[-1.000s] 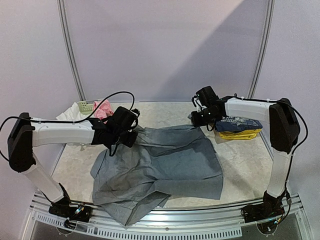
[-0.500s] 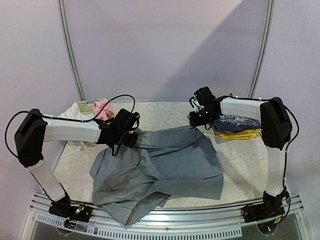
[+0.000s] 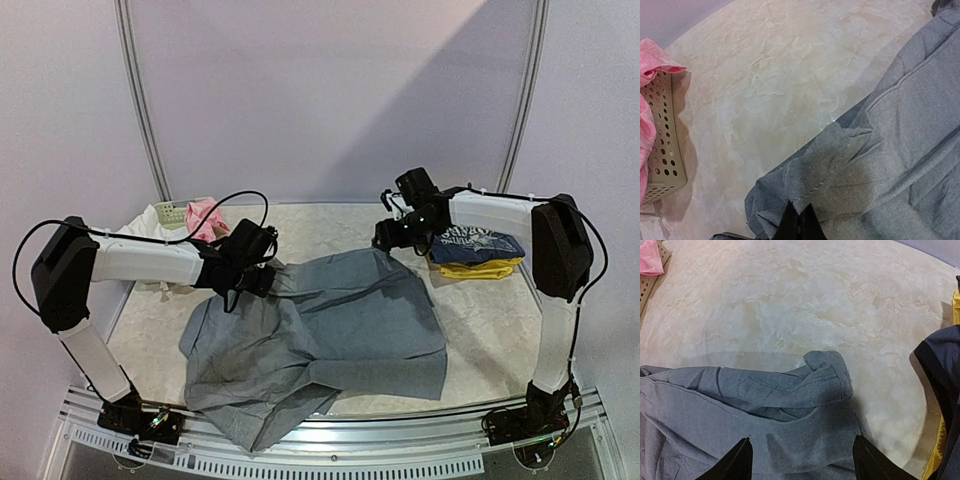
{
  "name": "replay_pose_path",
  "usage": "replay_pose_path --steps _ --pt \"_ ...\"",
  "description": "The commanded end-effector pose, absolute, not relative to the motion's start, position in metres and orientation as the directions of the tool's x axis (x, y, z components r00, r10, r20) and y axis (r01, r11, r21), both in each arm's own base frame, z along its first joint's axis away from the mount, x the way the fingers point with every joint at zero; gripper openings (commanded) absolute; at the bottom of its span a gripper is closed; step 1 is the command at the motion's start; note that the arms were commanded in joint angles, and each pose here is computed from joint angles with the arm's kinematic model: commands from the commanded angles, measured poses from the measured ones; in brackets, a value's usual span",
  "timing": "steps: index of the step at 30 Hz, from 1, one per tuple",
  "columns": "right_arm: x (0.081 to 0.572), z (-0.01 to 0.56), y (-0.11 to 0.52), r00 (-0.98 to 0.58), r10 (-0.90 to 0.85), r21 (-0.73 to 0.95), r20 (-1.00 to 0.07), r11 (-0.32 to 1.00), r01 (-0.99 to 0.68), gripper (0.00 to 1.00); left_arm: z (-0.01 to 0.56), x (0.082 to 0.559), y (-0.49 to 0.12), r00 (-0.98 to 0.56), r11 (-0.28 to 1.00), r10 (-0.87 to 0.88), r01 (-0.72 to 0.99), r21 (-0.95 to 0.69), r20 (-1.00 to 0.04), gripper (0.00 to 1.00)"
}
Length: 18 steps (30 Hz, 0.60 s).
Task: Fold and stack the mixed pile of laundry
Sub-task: Flatten out the crumpled shirt at the center of the board.
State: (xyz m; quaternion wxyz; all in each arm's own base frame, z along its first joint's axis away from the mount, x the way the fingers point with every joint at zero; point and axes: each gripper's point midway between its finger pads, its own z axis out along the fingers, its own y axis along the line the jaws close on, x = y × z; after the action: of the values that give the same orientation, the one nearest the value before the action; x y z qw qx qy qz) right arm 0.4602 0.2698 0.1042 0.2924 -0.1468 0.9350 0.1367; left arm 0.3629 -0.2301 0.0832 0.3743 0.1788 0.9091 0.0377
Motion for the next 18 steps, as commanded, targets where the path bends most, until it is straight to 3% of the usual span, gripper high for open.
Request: replay_pose_path --steps 1,7,18 --pt "0.449 0.123 0.276 -0.781 -0.169 0.242 -0.602 0.893 -0.38 0.7 0.073 0.363 -0.213 -0.683 0.946 0.326 0.24 0.22 -0.654 0.0" --pt "0.437 0.111 0.283 -0.804 -0.16 0.305 -0.573 0.868 -0.391 0.67 0.068 0.365 -0.199 -0.709 0.958 0.285 0.181 0.224 -0.645 0.0" --pt "0.376 0.051 0.286 -0.884 -0.146 0.382 -0.445 0.862 -0.335 0.56 0.058 0.355 -0.211 -0.726 0.957 0.289 0.242 0.162 -0.625 0.03"
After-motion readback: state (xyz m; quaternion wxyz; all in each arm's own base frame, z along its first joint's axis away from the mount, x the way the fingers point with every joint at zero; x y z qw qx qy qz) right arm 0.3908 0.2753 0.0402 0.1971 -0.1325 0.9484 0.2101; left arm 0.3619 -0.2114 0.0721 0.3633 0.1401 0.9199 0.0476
